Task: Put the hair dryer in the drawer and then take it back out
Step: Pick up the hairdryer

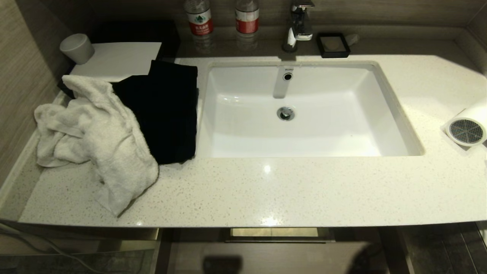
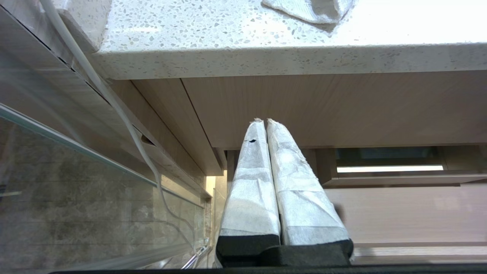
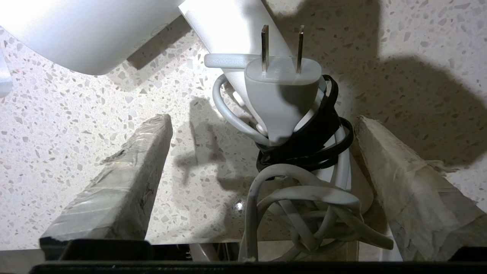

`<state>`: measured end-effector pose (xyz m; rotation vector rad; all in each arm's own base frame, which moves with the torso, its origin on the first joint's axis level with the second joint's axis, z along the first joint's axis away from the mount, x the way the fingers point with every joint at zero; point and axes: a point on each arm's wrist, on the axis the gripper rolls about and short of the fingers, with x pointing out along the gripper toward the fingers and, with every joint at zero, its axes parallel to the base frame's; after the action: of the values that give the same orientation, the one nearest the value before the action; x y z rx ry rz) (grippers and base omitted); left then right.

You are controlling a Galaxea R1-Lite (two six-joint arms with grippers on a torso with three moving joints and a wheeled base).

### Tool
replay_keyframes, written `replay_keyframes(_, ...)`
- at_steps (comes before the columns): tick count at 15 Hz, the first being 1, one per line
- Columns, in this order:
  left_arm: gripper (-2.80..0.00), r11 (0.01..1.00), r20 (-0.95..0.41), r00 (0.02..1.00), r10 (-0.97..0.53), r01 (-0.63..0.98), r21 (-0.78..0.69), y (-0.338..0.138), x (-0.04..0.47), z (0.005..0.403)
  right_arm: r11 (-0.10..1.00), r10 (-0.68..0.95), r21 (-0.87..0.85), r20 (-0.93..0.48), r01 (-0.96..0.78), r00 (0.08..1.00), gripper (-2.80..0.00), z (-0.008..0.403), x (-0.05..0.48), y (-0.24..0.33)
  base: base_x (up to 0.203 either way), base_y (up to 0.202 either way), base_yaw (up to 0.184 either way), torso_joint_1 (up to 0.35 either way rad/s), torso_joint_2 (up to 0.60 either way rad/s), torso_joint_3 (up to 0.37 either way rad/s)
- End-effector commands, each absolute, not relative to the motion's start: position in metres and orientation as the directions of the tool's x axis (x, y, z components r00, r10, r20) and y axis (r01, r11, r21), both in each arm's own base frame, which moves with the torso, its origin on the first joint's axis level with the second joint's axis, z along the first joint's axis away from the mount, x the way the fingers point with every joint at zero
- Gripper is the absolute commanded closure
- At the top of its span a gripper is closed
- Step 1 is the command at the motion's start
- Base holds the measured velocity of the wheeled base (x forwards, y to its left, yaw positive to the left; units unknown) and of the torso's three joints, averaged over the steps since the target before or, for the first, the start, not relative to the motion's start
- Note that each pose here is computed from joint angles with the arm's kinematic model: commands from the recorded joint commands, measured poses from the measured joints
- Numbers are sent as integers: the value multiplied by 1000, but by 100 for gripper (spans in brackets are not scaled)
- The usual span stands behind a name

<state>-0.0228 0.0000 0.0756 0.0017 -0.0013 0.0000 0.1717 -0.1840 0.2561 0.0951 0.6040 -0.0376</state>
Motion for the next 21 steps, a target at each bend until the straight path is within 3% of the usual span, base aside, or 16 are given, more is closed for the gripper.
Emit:
replay_keyframes(1,0,1000,3,1000,0,0,2,0,-23,76,995,-2,81,-568,58,823,-280,256,170,-182,0,0,0,0,0,0)
replay_keyframes(13,0,1000,3,1000,0,0,2,0,-23,76,987,15,135,-614,86,789,-280,234,155,-170,0,0,0,0,0,0)
replay_keyframes(21,0,1000,3,1000,0,0,2,0,-23,76,999,30,51,-617,2,787,-280,228,173,-193,0,0,0,0,0,0)
